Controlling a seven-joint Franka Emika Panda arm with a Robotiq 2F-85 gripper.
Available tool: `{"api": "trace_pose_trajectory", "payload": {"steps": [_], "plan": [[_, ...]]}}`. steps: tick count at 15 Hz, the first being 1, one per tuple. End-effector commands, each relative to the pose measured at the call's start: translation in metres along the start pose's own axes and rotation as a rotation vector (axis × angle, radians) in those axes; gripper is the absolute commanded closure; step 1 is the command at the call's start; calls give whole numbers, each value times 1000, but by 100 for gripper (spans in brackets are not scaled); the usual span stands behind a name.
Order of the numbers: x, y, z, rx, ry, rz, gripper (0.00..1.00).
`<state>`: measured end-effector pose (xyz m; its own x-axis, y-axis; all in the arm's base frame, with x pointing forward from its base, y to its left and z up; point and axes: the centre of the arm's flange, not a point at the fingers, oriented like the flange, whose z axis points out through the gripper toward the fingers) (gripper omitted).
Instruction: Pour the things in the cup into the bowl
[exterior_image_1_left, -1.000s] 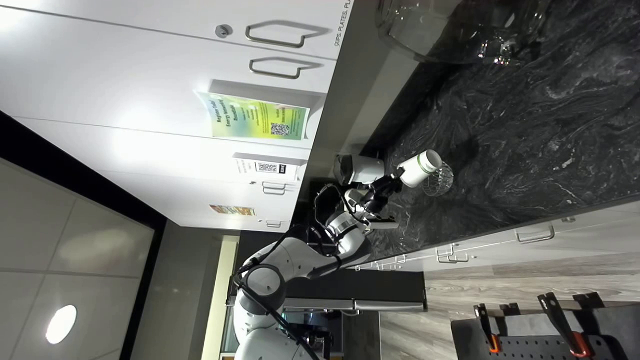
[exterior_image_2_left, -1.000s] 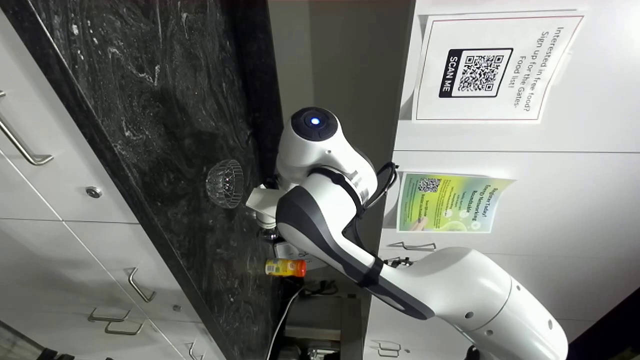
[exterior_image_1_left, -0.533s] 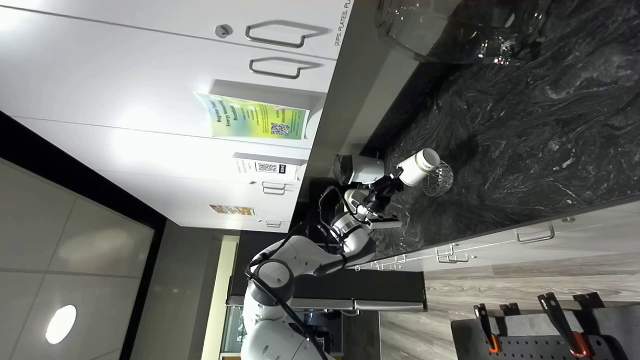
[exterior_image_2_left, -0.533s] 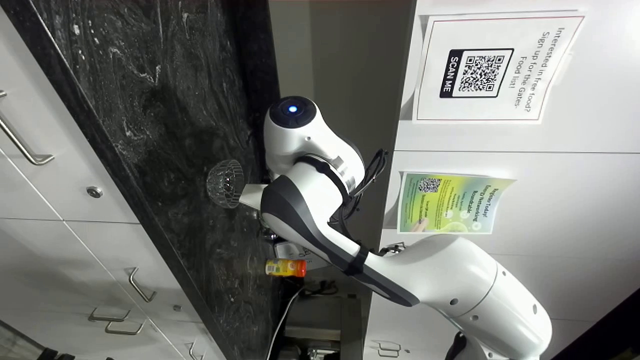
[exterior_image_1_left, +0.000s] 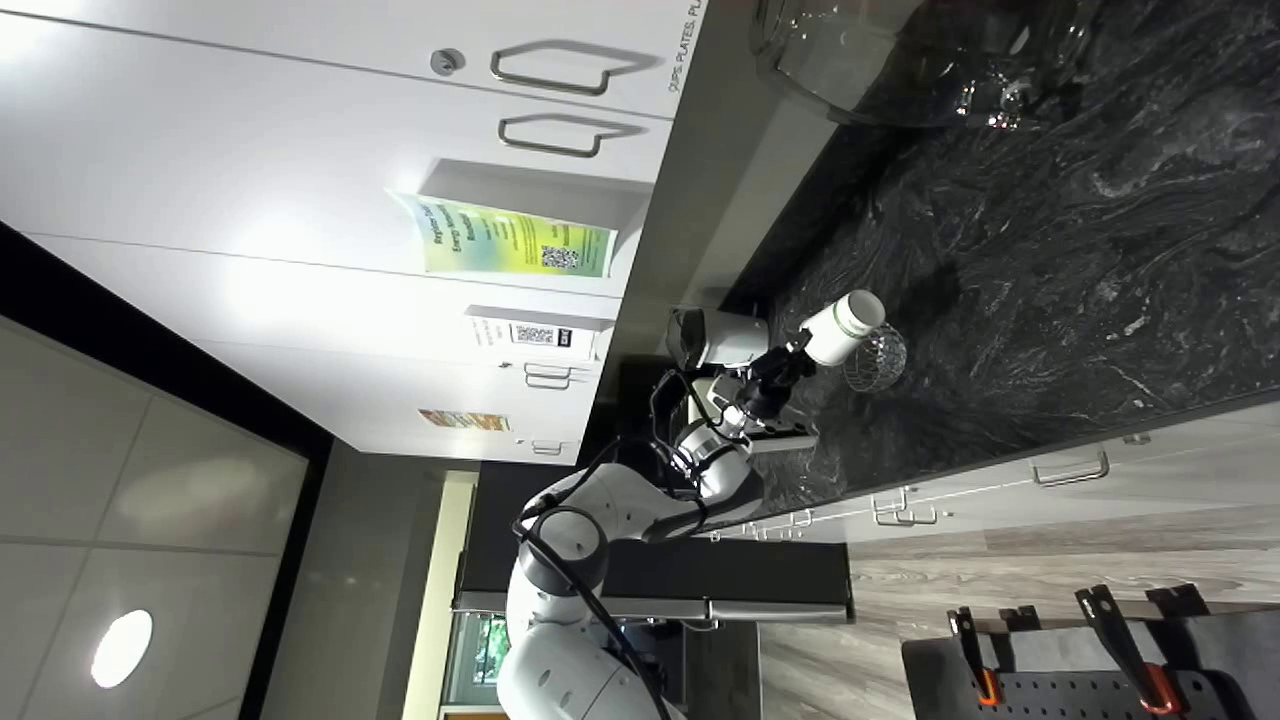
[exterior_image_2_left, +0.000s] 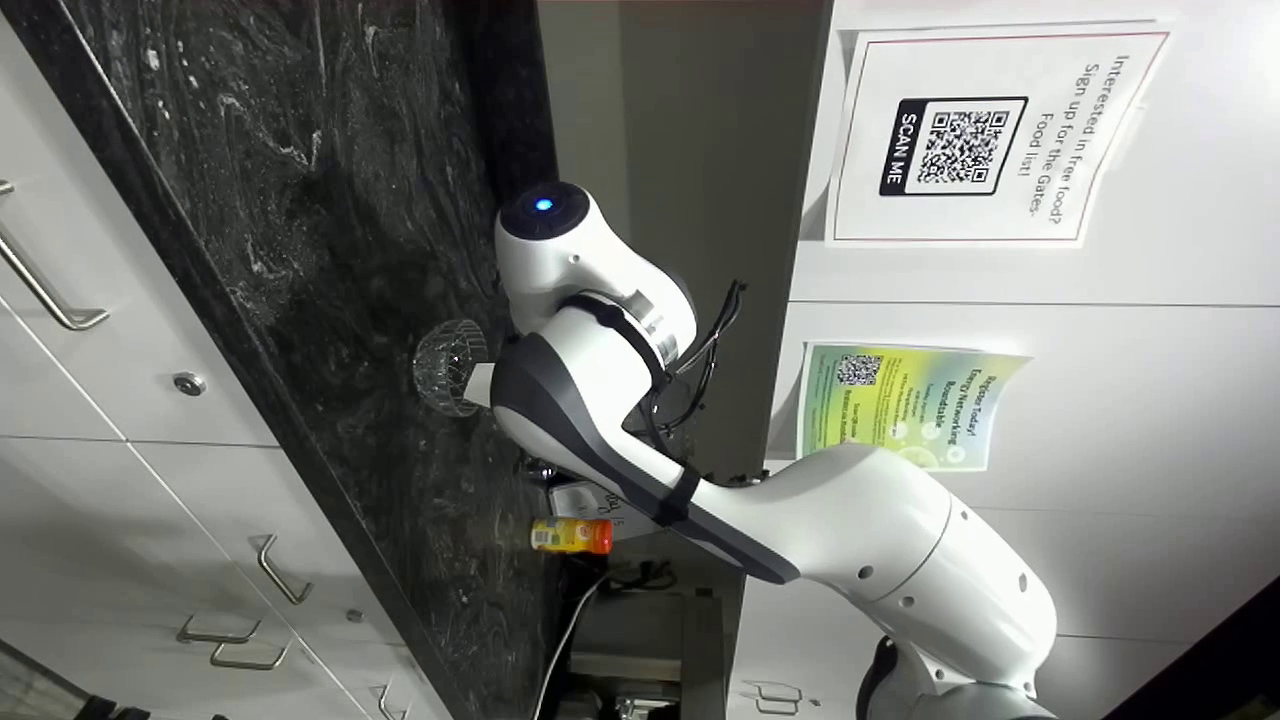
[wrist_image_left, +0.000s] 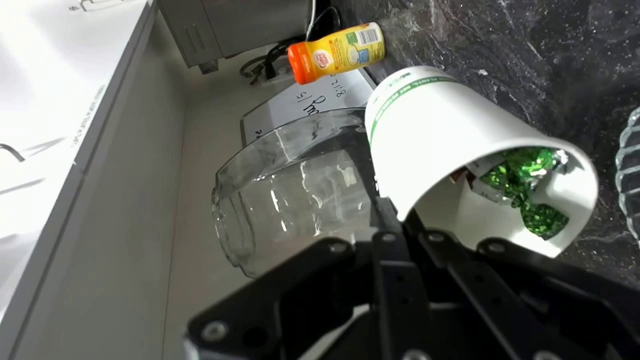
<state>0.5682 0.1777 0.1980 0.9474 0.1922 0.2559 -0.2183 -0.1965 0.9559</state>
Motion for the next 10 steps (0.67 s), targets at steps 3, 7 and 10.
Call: {"api": "trace_pose_trajectory", "payload": {"steps": [3, 7, 10], "plan": [[5, -12, -9, -71, 8, -30, 99], [2, -18, -15, -115, 4, -47, 99], [1, -19, -19, -149, 0, -56, 99]]}}
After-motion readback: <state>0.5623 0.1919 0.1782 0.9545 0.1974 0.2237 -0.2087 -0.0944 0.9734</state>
